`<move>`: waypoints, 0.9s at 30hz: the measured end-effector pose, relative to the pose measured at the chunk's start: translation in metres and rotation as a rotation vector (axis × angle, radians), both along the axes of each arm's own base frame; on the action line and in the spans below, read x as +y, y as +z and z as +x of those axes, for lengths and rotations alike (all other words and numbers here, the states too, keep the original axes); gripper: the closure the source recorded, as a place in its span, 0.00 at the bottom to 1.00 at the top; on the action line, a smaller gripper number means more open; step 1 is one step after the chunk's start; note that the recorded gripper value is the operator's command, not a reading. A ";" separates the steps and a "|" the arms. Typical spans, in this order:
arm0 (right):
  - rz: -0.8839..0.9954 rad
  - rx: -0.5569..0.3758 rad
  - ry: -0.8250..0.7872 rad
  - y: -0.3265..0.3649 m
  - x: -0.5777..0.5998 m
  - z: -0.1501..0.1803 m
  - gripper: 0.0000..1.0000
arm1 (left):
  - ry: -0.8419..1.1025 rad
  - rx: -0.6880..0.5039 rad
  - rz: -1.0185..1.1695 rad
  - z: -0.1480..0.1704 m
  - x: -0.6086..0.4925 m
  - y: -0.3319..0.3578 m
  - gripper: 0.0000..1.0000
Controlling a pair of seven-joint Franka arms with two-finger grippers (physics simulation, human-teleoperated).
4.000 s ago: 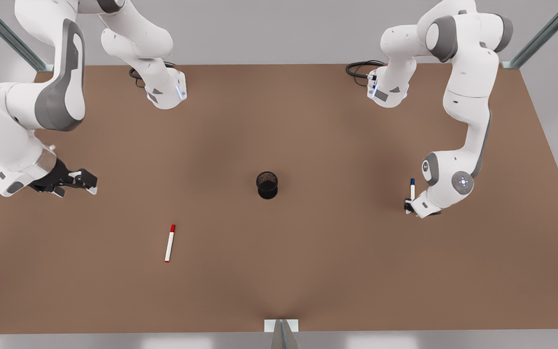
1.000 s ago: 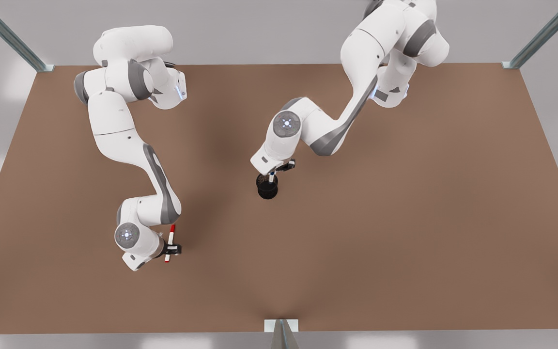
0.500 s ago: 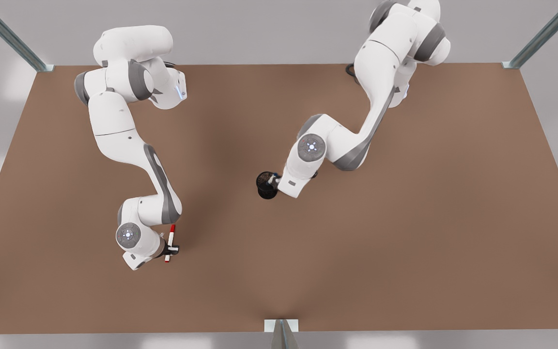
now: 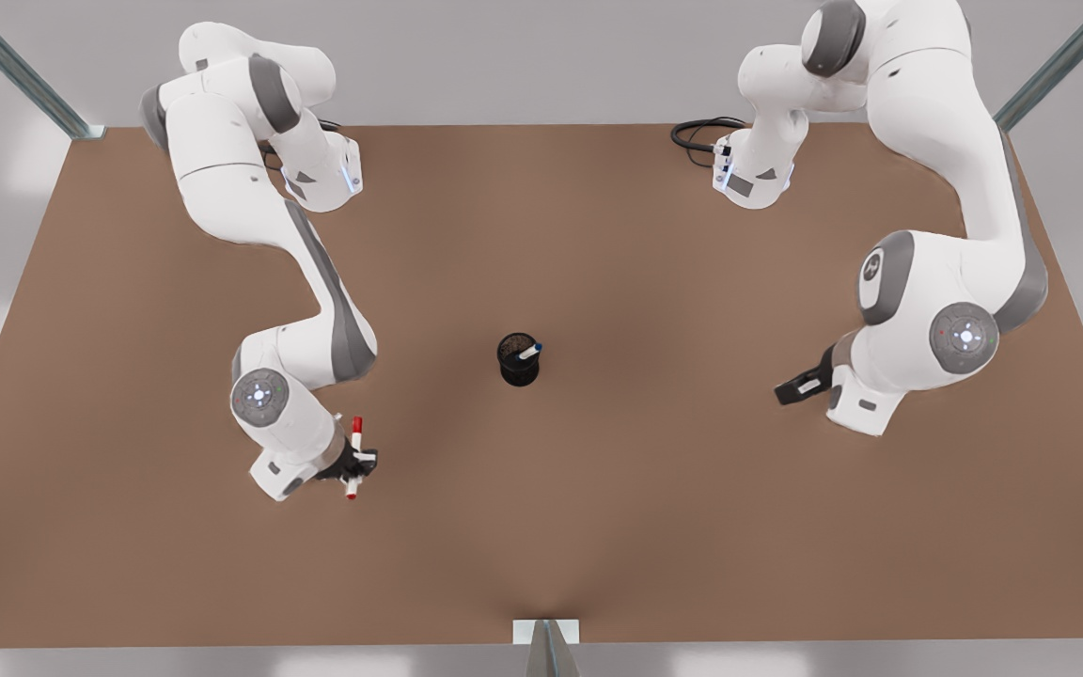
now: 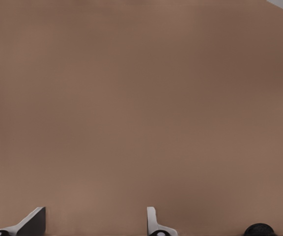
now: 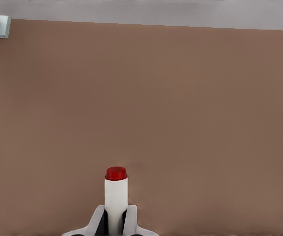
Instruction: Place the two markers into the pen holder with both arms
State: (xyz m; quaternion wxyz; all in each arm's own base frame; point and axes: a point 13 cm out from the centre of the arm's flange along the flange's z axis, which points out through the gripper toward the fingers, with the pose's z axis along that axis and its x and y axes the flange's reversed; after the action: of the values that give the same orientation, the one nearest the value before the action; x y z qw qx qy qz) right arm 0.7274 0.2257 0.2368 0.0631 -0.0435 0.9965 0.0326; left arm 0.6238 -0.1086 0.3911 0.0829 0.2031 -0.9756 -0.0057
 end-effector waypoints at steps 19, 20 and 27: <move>0.160 -0.348 0.294 0.052 0.270 -0.134 0.79 | -0.312 -0.005 -0.004 -0.038 0.034 0.051 0.00; 0.168 -0.361 0.299 0.049 0.275 -0.135 0.79 | -0.321 -0.002 -0.005 -0.037 0.034 0.049 0.00; 0.145 -0.456 0.382 0.013 0.292 -0.136 0.79 | -0.370 0.032 -0.019 -0.033 0.036 0.029 0.00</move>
State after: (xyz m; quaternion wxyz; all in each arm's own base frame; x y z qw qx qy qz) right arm 0.5915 0.5180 0.2496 0.2808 -0.2317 0.9255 0.1044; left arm 0.5905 -0.0724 0.4198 0.0979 0.0191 -0.9949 -0.0147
